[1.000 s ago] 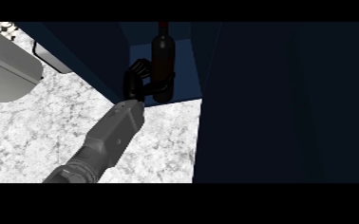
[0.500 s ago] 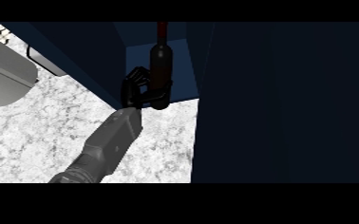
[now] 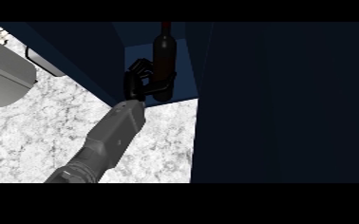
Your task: Pick up the wine, place it into the cabinet and close the cabinet
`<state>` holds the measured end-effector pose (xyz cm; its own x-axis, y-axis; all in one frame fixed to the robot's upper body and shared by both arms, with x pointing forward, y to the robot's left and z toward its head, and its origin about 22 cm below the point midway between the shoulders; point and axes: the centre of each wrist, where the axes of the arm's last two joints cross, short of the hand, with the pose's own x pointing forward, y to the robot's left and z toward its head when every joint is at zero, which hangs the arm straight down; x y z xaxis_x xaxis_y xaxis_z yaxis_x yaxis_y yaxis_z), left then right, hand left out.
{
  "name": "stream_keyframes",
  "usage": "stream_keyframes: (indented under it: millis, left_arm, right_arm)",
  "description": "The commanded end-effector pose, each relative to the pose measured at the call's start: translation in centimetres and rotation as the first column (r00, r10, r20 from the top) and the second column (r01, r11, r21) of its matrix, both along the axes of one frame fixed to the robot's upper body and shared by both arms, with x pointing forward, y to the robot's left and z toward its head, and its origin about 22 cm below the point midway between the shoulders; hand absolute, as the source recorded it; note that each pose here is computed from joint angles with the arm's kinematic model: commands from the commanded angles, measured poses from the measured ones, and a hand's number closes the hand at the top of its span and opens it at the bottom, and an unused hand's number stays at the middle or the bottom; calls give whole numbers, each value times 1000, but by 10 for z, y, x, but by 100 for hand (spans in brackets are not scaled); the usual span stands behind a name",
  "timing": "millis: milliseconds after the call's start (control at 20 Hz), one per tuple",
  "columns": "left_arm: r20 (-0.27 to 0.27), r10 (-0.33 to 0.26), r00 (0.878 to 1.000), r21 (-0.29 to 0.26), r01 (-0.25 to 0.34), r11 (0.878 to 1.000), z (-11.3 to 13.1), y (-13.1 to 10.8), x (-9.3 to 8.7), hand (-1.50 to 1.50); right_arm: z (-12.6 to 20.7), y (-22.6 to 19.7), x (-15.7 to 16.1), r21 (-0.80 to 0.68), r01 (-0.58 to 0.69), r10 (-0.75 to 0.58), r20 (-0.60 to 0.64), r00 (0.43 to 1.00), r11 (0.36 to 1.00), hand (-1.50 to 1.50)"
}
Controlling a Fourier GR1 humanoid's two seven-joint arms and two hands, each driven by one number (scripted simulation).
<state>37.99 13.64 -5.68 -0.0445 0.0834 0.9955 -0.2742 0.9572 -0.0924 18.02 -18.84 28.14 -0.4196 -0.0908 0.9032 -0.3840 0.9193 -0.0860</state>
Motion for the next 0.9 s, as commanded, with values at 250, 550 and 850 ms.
stream_keyframes:
  millis: [250,550,850]
  left_arm:
    - [24,24,999,-1,-24,1000,35,-17,22,150]
    - [31,26,999,20,-27,999,49,-24,30,150]
    - [-15,26,1000,-7,-26,1000,69,-31,41,150]
  right_arm:
    - [-1,-9,-6,6,-5,5,6,1000,1000,-150]
    - [-1,-13,4,16,23,-23,14,1000,1000,-150]
    - [-5,-15,3,7,41,-41,13,999,999,-150]
